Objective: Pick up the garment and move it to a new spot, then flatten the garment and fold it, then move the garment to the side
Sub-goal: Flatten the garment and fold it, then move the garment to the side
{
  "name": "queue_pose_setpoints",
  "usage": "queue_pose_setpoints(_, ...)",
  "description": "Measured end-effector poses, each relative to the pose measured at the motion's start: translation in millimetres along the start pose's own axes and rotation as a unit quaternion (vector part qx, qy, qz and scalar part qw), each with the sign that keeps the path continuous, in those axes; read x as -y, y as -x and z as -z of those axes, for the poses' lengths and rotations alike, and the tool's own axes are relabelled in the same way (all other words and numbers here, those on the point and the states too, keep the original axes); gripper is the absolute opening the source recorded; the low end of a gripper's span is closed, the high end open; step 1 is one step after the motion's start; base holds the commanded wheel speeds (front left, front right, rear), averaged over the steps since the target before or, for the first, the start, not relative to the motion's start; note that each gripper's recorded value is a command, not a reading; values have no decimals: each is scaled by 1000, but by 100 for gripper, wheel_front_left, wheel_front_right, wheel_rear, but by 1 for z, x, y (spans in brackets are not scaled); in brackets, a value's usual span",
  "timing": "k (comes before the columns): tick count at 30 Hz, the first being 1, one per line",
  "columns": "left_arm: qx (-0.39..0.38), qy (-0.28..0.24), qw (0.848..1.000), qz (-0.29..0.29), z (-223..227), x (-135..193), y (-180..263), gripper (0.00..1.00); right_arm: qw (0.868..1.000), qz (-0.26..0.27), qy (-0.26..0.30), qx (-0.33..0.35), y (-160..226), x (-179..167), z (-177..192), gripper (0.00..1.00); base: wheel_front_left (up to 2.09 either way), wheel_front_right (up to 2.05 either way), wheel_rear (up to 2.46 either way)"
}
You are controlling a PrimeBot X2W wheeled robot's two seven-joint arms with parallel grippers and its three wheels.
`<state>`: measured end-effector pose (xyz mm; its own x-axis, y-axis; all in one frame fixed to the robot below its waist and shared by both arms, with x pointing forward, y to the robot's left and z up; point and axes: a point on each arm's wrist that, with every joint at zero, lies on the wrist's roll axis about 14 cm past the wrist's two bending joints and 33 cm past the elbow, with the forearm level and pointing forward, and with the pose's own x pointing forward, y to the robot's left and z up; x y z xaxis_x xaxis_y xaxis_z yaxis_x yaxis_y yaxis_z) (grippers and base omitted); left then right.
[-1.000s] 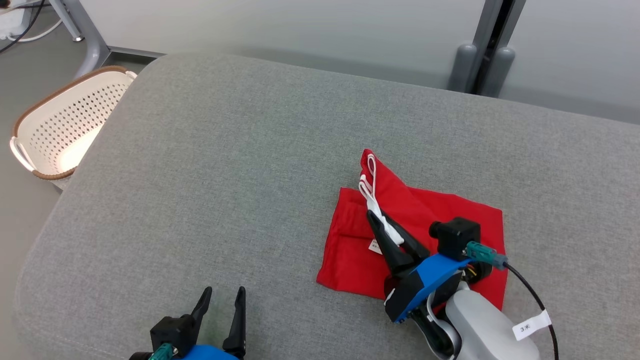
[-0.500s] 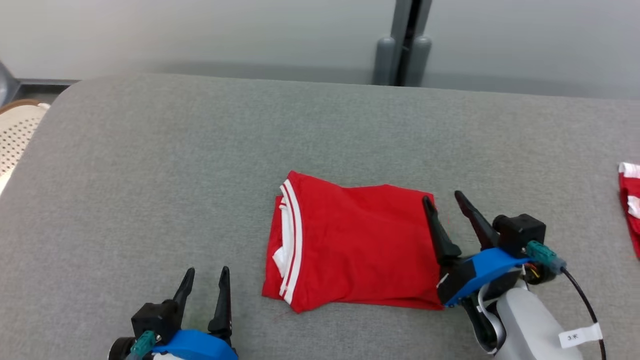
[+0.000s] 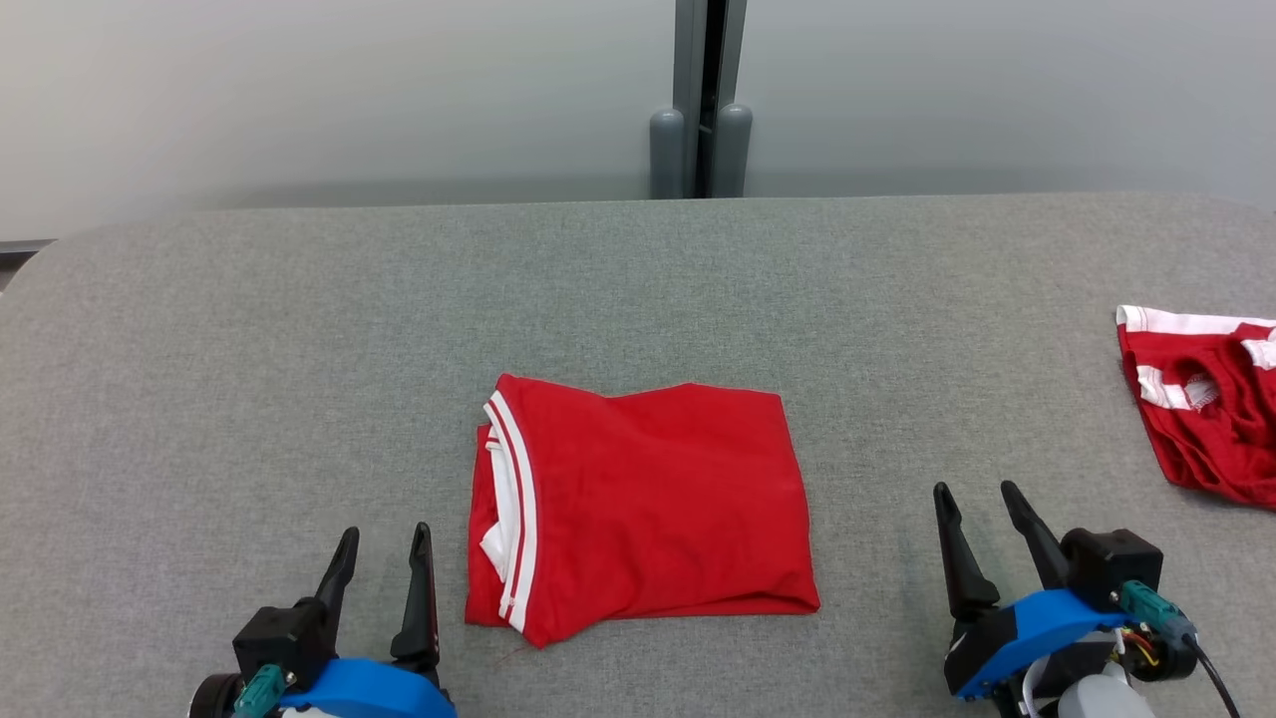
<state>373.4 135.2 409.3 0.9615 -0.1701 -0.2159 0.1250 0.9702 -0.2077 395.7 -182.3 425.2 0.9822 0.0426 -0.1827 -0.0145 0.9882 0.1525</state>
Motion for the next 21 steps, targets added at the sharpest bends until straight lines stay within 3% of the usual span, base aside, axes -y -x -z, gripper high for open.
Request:
queue_pose_setpoints(12,-2,2,1000,-2,3,2,9,100,1000,-5,-1,-13,11,-4,11,100,0,0,0)
queue_pose_setpoints(17,-8,3,1000,-5,7,0,11,100,999,-44,0,-28,-1,-29,17,100,0,0,0)
queue_pose_setpoints(21,-6,17,1000,-26,7,-12,15,100,996,-89,11,-15,-27,-60,2,100,0,0,0)
